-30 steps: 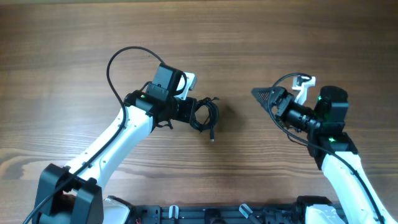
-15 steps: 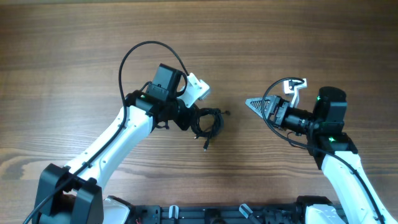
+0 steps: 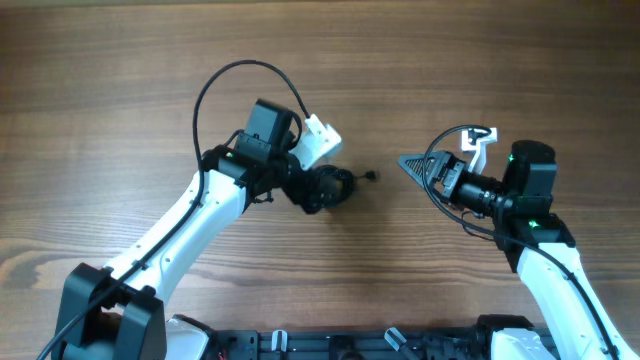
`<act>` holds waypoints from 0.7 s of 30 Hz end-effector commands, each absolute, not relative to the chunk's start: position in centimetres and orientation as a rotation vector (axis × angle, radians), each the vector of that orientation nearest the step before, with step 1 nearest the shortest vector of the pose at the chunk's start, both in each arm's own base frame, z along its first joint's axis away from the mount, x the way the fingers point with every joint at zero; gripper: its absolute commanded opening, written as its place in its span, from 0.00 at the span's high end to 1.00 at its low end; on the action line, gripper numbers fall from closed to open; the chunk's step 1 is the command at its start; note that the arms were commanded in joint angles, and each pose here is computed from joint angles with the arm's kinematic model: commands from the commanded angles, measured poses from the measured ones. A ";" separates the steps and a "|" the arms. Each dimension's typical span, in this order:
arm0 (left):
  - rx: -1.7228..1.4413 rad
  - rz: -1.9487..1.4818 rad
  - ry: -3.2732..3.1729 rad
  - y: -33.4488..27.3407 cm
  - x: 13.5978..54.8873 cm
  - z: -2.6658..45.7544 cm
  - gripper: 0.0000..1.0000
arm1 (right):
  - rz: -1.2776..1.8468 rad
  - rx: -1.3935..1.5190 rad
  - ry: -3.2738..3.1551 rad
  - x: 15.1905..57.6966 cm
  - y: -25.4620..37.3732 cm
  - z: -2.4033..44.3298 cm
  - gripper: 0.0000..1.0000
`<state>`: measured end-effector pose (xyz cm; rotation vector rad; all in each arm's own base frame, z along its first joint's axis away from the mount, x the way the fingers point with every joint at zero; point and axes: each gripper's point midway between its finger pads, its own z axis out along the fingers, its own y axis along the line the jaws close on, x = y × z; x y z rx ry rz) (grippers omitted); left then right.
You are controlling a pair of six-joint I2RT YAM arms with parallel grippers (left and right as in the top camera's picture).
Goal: Untangle cables
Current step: 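Reach the right gripper toward the cable held by the left gripper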
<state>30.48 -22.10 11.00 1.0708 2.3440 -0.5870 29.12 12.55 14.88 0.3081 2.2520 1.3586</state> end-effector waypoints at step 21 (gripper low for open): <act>-0.467 -0.488 2.732 -19.5 30.8 8.9 0.19 | 1.122 0.513 2.369 29.3 10.0 11.2 0.00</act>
